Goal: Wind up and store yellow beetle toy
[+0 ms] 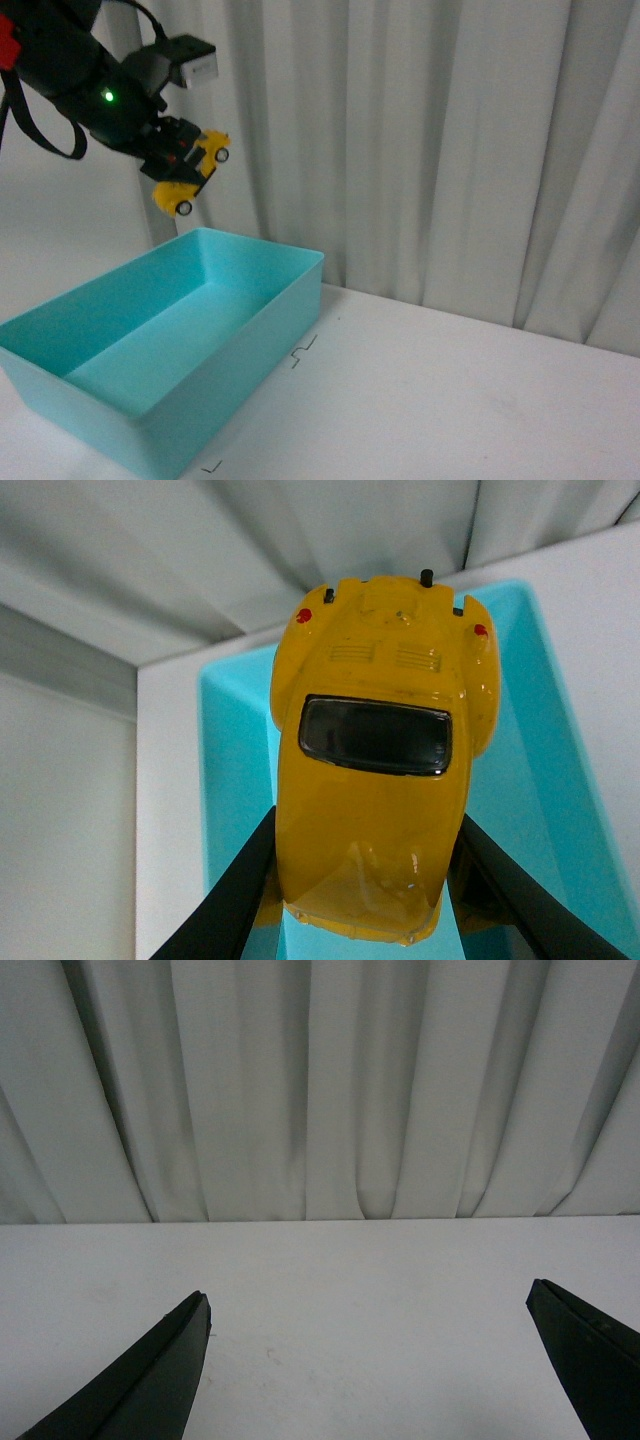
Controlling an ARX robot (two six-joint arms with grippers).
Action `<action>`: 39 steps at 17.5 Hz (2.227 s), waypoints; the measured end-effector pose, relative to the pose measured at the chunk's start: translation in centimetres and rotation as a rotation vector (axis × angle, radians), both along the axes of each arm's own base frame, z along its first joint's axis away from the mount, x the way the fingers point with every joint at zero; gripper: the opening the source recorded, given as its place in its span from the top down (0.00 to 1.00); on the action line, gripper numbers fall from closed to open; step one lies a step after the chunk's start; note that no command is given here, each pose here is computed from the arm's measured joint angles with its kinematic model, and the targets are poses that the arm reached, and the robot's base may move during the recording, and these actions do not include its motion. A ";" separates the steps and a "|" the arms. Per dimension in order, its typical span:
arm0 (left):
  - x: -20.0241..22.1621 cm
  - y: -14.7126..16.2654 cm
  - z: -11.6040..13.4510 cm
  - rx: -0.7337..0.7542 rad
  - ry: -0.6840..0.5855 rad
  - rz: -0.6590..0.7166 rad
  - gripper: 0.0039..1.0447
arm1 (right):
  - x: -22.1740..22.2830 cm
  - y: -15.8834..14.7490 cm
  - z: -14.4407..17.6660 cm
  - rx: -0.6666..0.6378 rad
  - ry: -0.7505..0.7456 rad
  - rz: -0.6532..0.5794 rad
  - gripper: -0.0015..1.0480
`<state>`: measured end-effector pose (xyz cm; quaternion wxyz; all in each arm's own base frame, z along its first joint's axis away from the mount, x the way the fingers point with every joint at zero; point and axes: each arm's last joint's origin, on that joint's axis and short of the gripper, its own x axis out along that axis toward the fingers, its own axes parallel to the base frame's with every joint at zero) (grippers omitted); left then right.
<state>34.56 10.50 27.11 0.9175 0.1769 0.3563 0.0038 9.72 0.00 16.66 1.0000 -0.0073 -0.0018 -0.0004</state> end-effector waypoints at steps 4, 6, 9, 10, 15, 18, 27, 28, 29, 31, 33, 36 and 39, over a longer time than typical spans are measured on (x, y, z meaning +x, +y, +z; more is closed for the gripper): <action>1.9 1.6 -6.5 -0.003 0.163 0.072 0.61 | 0.0 0.0 0.0 0.000 0.000 0.000 0.06; 2.5 2.3 -9.2 0.029 0.230 0.096 0.61 | 0.0 0.0 0.0 0.000 0.000 0.000 0.06; 3.0 2.9 -11.9 0.030 0.304 0.117 0.61 | 0.0 0.0 0.0 0.000 0.000 0.000 0.06; 3.2 3.0 -12.6 0.015 0.317 0.120 0.61 | 0.0 0.0 0.0 0.000 0.000 0.000 0.06; 3.2 2.9 -14.9 -0.009 0.390 0.134 0.61 | 0.0 0.0 0.0 0.000 0.000 0.000 0.06; 2.9 2.5 -16.4 -0.017 0.428 0.132 0.61 | 0.0 0.0 0.0 0.000 0.000 0.000 0.06; 1.4 2.3 -14.6 -0.071 0.353 0.123 0.07 | 0.0 0.0 0.0 0.000 0.000 0.000 0.06; 0.8 2.7 -13.1 -0.052 0.283 0.127 0.06 | 0.0 0.0 0.0 0.000 0.000 0.000 0.06; -0.5 2.8 -10.8 -0.038 0.187 0.127 0.06 | 0.0 0.0 0.0 0.000 0.000 0.000 0.06; -3.3 2.4 -6.4 -0.023 0.015 0.113 0.06 | 0.0 0.0 0.0 0.000 0.000 0.000 0.06; -7.8 1.2 -2.4 0.011 -0.140 0.096 0.06 | 0.0 0.0 0.0 0.000 0.000 0.000 0.06; -14.4 -0.4 -0.3 0.003 -0.393 0.071 0.11 | 0.0 0.0 0.0 0.000 0.000 0.000 0.06; -21.1 -5.7 -1.1 -0.285 -0.704 -0.050 0.47 | 0.0 0.0 0.0 0.000 0.000 0.000 0.06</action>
